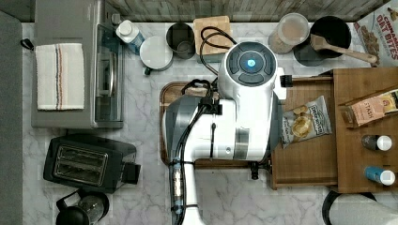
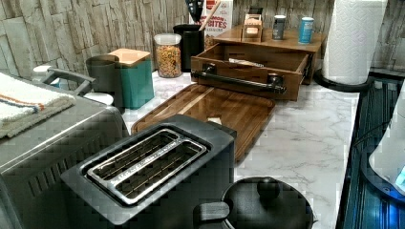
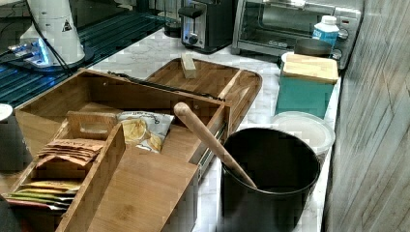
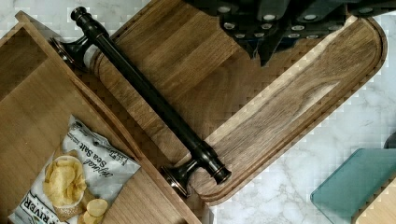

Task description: Close the drawer.

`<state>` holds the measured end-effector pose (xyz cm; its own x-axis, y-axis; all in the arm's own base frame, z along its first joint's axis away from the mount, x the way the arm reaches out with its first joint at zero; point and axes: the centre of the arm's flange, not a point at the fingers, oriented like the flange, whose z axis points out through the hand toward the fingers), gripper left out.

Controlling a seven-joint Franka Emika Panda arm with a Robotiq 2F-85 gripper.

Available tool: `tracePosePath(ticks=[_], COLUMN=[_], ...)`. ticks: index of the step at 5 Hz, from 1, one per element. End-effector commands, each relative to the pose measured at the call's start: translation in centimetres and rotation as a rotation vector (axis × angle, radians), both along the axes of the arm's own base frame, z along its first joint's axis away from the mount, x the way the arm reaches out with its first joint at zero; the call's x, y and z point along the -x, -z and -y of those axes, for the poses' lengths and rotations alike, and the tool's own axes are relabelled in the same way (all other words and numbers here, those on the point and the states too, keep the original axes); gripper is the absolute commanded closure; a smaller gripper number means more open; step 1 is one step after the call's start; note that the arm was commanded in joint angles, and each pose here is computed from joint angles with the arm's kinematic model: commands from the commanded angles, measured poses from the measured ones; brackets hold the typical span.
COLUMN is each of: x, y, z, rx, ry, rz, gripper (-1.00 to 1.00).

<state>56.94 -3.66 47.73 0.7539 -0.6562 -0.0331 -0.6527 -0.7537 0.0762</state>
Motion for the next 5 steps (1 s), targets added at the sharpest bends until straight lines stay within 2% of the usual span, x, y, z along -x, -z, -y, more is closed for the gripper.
tracePosePath(ticks=[1,2,3,4,5], x=[0.0,0.7,2.3,3.4,4.4], y=[0.8,2.1,4.0,6.9,10.0], z=[0.3,-0.8,-2.3,-3.8,-4.0], rx=[0.002,0.001,-0.022,0.007,0.016], ry=[0.004,-0.095,-0.245,-0.416,-0.52], rz=[-0.015,-0.055,-0.03,0.008,-0.02], gripper=[1.0,1.0,1.0,1.0,1.0])
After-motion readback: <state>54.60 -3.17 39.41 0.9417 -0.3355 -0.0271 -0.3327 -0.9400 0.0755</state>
